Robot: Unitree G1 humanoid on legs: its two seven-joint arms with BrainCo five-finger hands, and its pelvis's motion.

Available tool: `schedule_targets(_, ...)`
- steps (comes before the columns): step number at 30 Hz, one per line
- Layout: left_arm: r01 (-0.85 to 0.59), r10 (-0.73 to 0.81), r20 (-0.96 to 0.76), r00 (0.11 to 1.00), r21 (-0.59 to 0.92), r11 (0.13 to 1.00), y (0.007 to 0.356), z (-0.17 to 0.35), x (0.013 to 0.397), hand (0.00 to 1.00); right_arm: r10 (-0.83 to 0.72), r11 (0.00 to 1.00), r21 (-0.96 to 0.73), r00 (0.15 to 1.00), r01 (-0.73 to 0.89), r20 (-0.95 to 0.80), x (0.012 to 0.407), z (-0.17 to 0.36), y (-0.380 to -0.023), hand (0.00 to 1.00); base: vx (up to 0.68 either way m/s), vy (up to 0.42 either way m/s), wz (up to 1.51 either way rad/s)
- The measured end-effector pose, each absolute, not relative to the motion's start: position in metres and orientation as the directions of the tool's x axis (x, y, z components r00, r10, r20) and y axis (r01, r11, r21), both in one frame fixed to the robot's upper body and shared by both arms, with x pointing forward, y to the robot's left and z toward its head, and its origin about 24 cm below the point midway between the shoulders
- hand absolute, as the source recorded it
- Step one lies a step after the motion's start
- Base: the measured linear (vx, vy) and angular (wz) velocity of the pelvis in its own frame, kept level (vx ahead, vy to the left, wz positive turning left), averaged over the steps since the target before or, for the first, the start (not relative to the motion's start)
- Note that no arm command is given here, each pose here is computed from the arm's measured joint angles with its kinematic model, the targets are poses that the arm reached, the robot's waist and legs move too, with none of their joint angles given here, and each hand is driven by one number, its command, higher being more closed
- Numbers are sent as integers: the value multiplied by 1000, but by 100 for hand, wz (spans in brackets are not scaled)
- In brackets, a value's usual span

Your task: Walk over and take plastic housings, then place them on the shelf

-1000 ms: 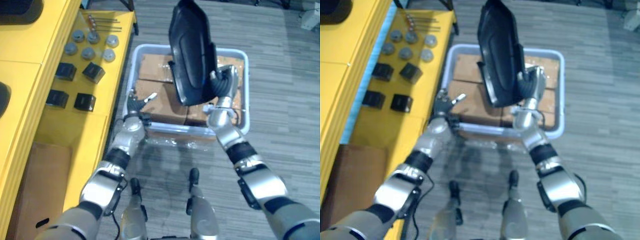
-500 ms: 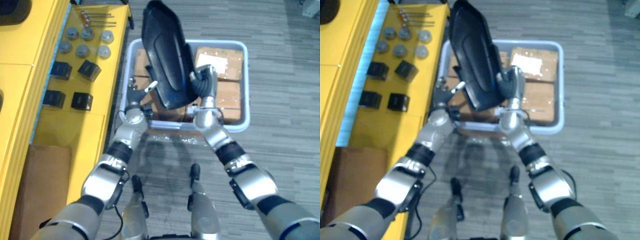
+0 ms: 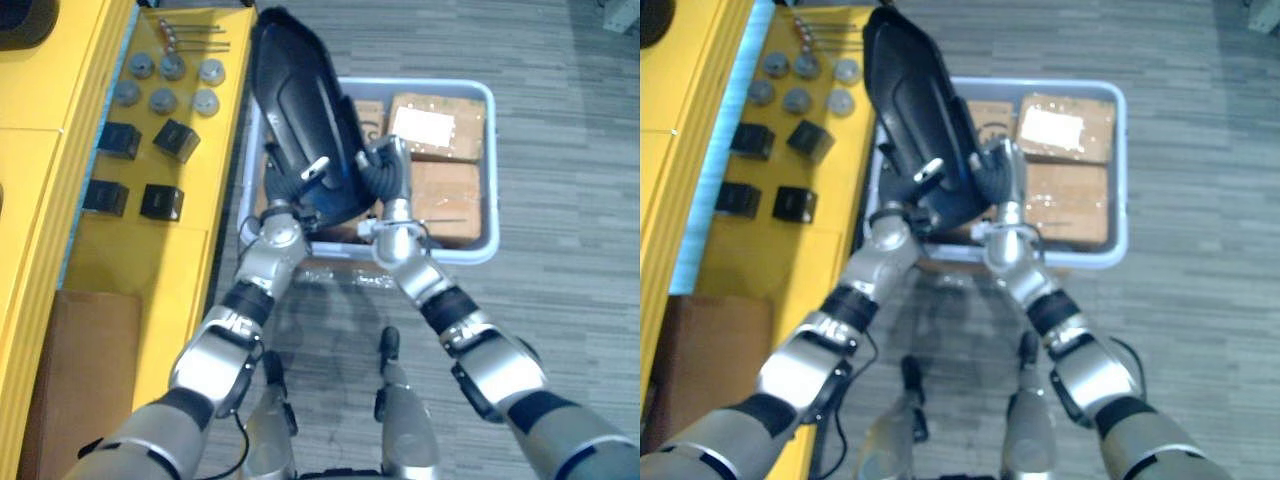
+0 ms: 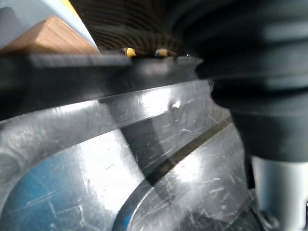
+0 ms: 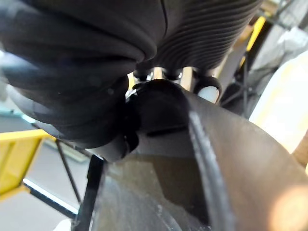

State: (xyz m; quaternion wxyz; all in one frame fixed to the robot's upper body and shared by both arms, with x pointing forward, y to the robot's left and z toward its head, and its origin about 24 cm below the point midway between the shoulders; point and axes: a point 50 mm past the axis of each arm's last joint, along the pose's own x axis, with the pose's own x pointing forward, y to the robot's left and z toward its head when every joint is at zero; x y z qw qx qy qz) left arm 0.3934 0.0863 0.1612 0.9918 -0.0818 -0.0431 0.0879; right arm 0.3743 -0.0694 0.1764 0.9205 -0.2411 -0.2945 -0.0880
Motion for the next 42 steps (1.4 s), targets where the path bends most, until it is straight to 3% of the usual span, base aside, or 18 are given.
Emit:
schedule_targets(1,-167,182,71,981,-170,971,86,161,393,0,-19,869,-391,811,303,585,374,176,-69,100,0,0,0)
schedule_targets(2,-167,182,71,981,-169,971,86,161,393,100,-16,872,-389,811,298,585,374,177,-67,100,0,0,0)
schedule_targets(21,-168,210,176,962,-226,960,98,159,387,100,47,907,-354,781,228,623,358,179,-51,100,1,0,0)
schedule_targets(22,-163,209,190,959,-232,959,99,160,387,100,49,909,-352,778,226,626,357,180,-50,0,0,0,0)
schedule_targets(27,-144,195,184,963,-258,955,101,157,386,100,55,912,-349,776,217,628,356,181,-49,0,0,0,0)
schedule_targets(30,-158,201,162,966,-246,956,104,147,384,100,72,918,-359,822,167,565,356,167,-51,0,0,0,0)
schedule_targets(42,-254,243,142,960,69,965,129,120,378,100,156,945,-320,956,-71,250,357,119,-74,0,7,-2,-2)
